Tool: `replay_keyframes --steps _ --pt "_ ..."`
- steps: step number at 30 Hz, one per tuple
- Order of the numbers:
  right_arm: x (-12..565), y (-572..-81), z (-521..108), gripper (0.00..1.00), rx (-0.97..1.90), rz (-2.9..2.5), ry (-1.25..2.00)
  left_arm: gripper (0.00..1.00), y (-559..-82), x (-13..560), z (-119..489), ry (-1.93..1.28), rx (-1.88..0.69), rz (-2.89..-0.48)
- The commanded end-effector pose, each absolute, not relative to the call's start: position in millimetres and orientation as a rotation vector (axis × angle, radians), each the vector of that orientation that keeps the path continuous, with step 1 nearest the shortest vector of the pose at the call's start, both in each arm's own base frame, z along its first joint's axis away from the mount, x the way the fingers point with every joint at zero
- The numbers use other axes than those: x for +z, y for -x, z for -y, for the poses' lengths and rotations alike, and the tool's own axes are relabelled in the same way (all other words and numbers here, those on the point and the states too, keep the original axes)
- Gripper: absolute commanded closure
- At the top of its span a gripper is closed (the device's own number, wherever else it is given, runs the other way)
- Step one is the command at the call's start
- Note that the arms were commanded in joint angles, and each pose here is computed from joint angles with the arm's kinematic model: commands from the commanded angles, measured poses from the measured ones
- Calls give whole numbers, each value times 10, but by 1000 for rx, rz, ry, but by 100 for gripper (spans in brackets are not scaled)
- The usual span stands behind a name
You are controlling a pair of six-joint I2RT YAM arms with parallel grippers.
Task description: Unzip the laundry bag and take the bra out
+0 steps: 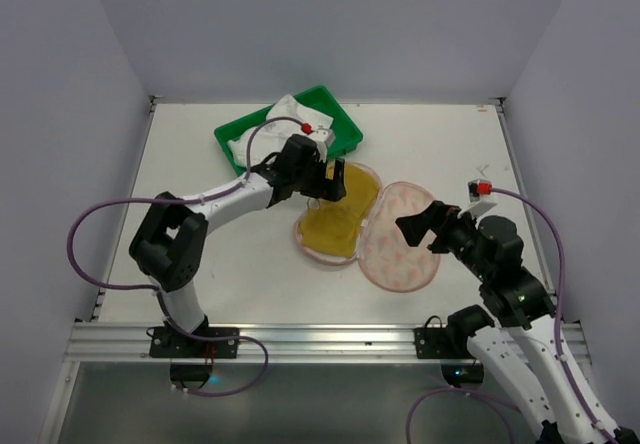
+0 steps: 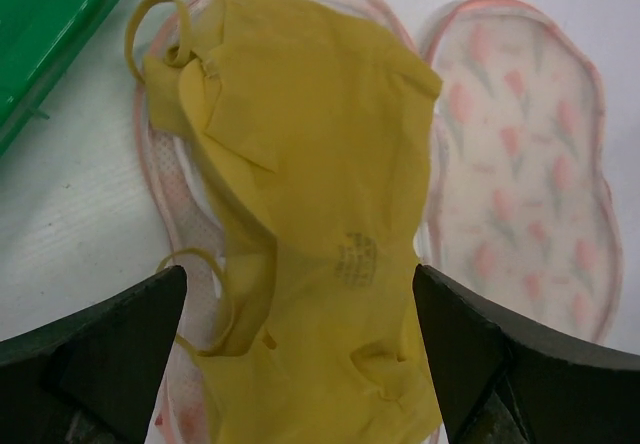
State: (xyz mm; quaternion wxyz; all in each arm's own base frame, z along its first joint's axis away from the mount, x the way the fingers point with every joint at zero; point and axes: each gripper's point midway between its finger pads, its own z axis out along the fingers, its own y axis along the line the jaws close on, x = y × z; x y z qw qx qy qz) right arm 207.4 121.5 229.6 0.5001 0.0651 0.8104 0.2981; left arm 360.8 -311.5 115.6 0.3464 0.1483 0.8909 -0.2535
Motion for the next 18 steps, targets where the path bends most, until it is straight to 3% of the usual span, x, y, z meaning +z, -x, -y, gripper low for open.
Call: replay_keyframes --steps 1,8,14,17,18 --pt "2278 -2012 -1254 1 768 -1954 -158 3 -3836 1157 3228 -327 -655 -2270" --pt "2178 -1925 -1238 1 785 -1969 -182 18 -3797 837 3506 -334 -694 -2337" --pt "2120 -1866 -1198 1 783 -1972 -205 41 -3648 632 3554 -343 -670 -2382" --pt "2097 -1848 -1193 1 785 -1974 -209 60 -3607 539 3545 -331 -658 -2405" --pt "2093 -1841 -1191 1 786 -1974 -211 77 -3612 557 3543 -327 -658 -2401"
